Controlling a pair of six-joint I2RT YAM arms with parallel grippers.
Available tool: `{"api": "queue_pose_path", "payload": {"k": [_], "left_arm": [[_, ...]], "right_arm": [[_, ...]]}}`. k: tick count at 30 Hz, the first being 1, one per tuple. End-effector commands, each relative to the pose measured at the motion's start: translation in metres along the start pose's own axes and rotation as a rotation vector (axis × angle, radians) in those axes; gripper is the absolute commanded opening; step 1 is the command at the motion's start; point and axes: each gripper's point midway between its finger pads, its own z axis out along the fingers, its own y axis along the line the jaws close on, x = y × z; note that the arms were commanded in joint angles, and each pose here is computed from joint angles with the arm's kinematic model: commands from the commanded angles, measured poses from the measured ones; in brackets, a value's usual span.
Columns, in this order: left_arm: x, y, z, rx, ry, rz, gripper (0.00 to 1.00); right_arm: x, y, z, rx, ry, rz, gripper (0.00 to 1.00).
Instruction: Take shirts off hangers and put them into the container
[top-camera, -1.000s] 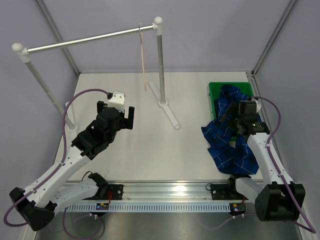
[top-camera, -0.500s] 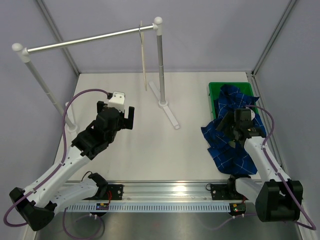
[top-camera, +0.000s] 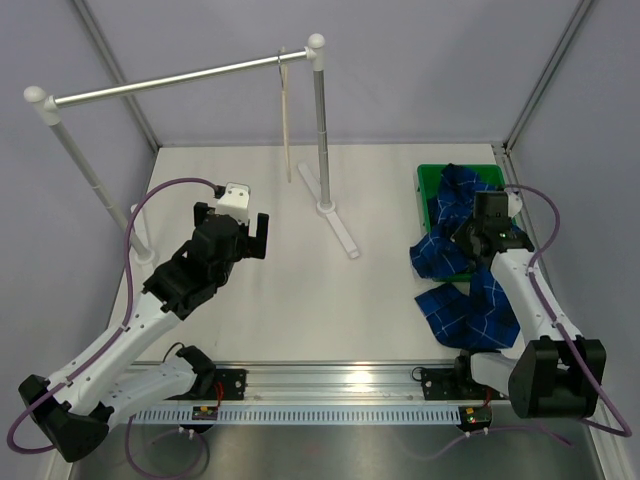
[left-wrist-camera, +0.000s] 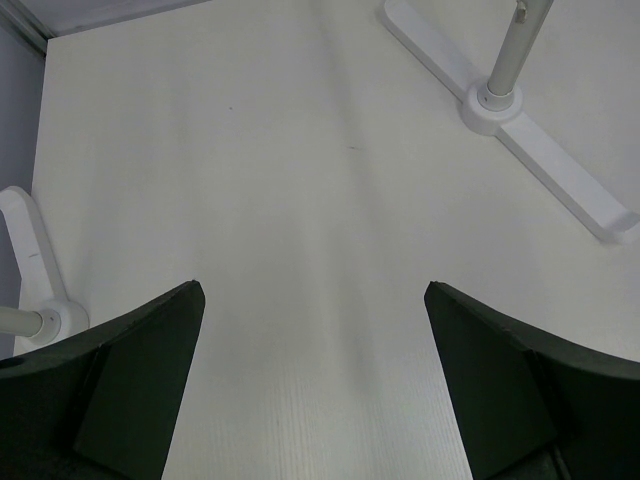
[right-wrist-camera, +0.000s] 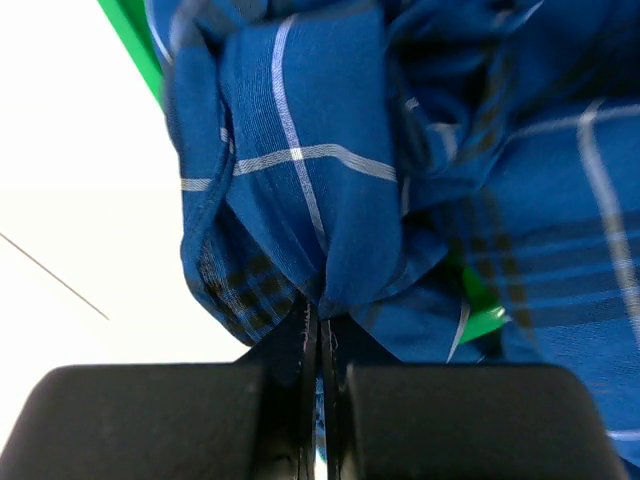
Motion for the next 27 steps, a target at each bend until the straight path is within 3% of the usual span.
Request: {"api": "queue_pose_path", "payload": {"k": [1,5,14,19,27], "left_arm": [[-0.004,0.001,0.002,-0.009,-0.016,-0.010,0.99],[-0.003,0.001,0.002,-0.013,-0.012,-0.008,0.99],[-0.003,0.001,0.003,-0.013,-0.014,-0.007,0.99],[-0.004,0.001,0.002,-0.011,-0.015,-0.008,0.99],[-0.002,0.000,0.003,-0.007,-0.010,-0.007,0.99]], "right_arm": [[-0.073,0.003,-0.023,0.034,-0.198,0.075,0.00],[-0.124,-0.004,-0.031,0.112,-0.319,0.130,0.00],[-0.166,-0.047,0.005,0.261,-0.357,0.248,0.00],[-0.148,-0.064,0.037,0.304,-0.277,0.244,0.00],[-0.070,-0.056,0.093,0.221,0.036,0.181,0.00]]}}
